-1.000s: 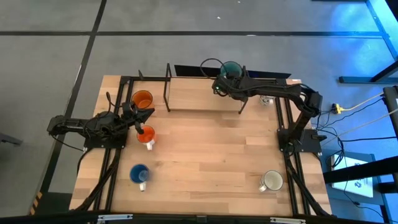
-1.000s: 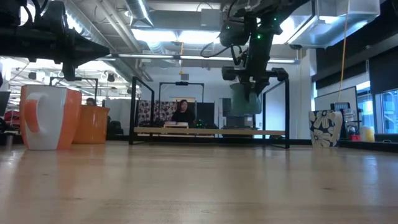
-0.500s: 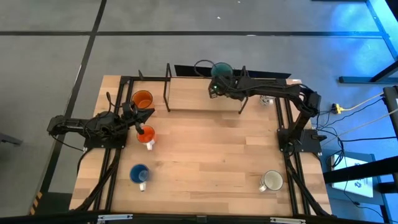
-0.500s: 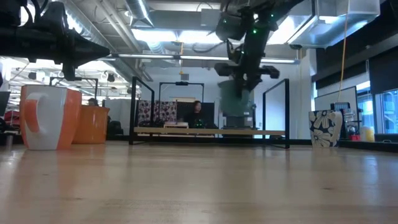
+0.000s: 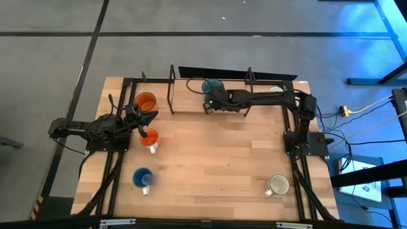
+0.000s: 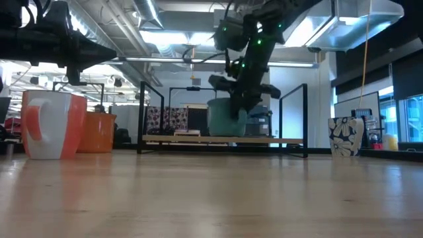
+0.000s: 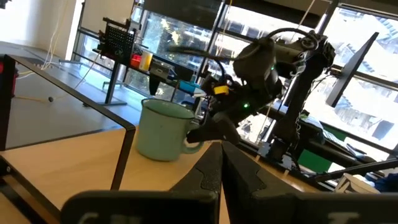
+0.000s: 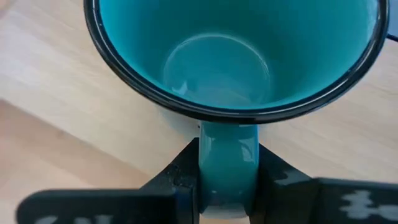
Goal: Place coffee mugs
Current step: Put the blue mug on the shelf
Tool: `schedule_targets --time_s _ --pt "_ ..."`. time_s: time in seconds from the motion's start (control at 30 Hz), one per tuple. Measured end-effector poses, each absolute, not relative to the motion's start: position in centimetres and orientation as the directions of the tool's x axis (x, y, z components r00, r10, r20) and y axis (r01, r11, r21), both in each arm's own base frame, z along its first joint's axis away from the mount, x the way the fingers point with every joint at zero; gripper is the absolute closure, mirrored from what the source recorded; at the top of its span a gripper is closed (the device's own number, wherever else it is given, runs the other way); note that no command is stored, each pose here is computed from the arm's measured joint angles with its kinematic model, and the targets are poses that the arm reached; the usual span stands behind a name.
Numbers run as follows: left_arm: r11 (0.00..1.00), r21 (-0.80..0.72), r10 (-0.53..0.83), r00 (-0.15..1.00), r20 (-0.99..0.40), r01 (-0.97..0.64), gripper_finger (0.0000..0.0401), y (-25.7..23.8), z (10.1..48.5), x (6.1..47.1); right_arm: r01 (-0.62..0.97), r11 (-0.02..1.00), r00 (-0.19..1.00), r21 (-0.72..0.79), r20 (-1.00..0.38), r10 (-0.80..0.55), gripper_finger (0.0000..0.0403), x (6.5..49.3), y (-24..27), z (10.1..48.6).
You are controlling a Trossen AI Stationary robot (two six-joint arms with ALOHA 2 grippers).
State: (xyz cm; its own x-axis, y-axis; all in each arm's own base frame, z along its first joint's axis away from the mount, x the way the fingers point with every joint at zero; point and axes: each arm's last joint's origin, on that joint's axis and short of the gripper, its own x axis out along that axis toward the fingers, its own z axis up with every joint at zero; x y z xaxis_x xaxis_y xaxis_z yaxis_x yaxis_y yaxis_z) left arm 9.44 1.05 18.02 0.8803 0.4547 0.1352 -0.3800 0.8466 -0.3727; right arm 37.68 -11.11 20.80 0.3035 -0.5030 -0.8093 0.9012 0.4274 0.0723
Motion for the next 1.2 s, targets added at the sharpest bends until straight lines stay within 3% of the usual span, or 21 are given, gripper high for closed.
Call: schedule_targets --time_s 0.2,0.43,0.63,0.77,0.93,1.2 --pt "0.844 -0.374 0.458 0.878 0.135 -0.383 0.0399 1.1 18.0 9.4 0.91 0.407 0.299 0.078 -0.804 -0.514 0.0335 37.8 -11.1 20.7" --pt "0.849 -0.371 0.451 0.882 0.136 -0.376 0.0347 1.0 18.0 9.4 0.902 0.423 0.31 0.085 -0.81 -0.499 0.0247 37.8 -11.1 20.7" --pt "0.925 -0.264 0.331 0.92 0.211 -0.273 0.0315 0.7 20.8 8.9 0.825 0.553 0.416 0.114 -0.786 -0.458 0.0197 36.1 -9.9 25.3" --pt "0.931 -0.188 0.35 0.915 0.204 -0.314 0.0313 0.8 23.9 8.6 0.704 0.705 0.517 0.084 -0.741 -0.428 0.0185 33.5 -7.4 30.2" --pt "0.928 -0.091 0.37 0.923 0.103 -0.362 0.0313 0.8 27.1 10.4 0.466 0.883 0.655 0.057 -0.694 -0.3 0.0185 30.0 -4.0 34.8" --pt "0.909 0.004 0.411 0.893 -0.185 -0.417 0.0318 1.5 30.2 18.5 0.3 0.953 0.762 0.036 -0.61 -0.217 0.0189 24.9 -1.6 39.1"
